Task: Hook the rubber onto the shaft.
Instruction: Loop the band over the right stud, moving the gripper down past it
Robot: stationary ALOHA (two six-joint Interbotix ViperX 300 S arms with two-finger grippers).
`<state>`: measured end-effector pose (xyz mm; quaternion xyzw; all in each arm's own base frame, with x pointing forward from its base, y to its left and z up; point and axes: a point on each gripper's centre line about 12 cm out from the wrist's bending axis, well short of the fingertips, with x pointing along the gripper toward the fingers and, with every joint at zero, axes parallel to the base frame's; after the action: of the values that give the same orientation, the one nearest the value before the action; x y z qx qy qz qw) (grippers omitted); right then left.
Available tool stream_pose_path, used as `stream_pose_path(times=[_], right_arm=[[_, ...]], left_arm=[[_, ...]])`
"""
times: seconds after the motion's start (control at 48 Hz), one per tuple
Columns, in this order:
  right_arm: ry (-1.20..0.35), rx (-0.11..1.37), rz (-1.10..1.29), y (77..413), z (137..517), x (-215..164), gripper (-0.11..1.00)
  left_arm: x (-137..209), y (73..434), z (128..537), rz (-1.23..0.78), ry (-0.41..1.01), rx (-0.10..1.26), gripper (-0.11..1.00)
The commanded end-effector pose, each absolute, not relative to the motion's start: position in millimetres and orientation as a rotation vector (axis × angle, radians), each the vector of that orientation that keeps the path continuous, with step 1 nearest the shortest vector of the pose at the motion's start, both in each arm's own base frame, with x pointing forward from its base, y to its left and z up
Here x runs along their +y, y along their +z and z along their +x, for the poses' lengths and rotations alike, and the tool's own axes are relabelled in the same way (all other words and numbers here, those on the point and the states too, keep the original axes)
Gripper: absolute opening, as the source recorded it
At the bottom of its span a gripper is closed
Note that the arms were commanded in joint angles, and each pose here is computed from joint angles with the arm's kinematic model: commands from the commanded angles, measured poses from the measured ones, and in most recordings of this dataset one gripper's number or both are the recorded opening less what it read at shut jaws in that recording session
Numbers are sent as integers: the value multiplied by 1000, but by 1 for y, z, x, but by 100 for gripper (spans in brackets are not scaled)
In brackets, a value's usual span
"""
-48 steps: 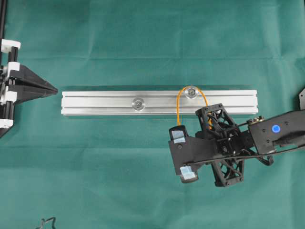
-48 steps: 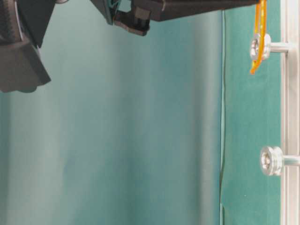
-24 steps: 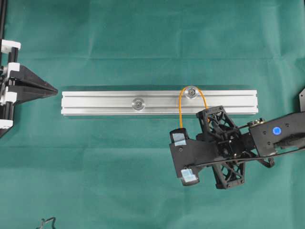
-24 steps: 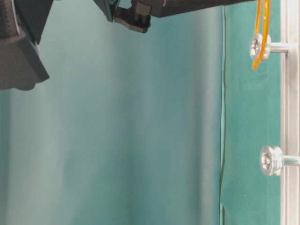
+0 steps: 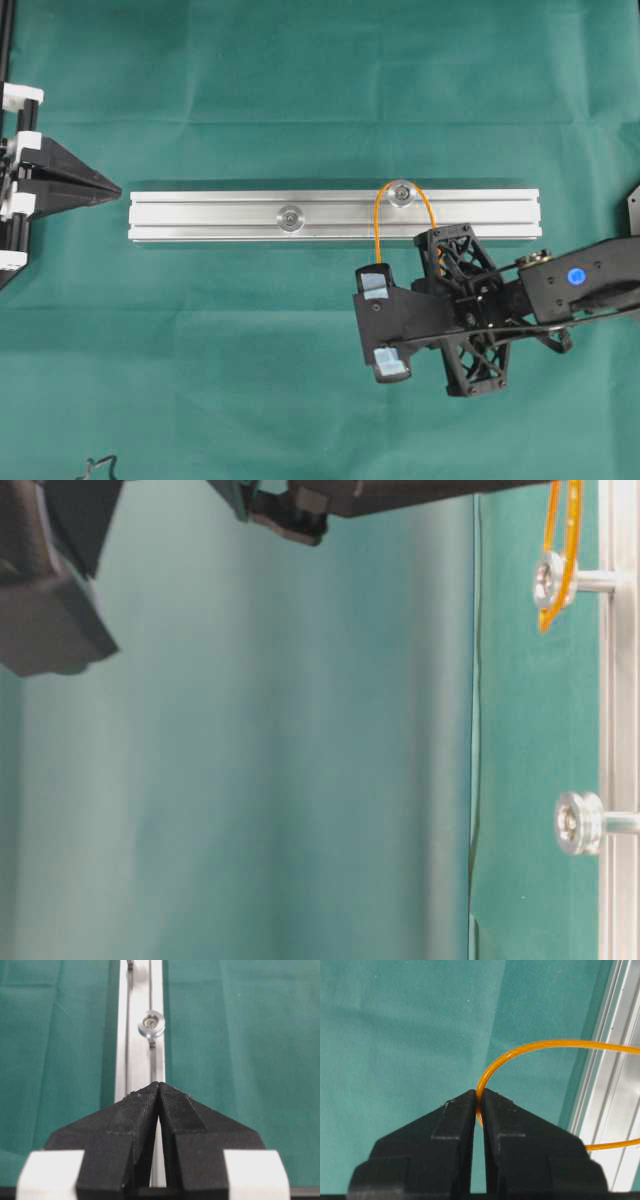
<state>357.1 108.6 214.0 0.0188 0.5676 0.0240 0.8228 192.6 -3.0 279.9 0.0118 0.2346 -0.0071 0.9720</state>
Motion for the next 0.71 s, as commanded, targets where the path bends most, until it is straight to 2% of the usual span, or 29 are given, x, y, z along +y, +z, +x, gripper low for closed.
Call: stream_pose_path(times=[0.0,0.688], right_arm=[[54,1165,71,228,361,114,7],[-219,1147,492,231,371,116,7]], left_arm=[[-4,293,196,27,-17,441,0],[-4,296,197,25,-17,434,0]])
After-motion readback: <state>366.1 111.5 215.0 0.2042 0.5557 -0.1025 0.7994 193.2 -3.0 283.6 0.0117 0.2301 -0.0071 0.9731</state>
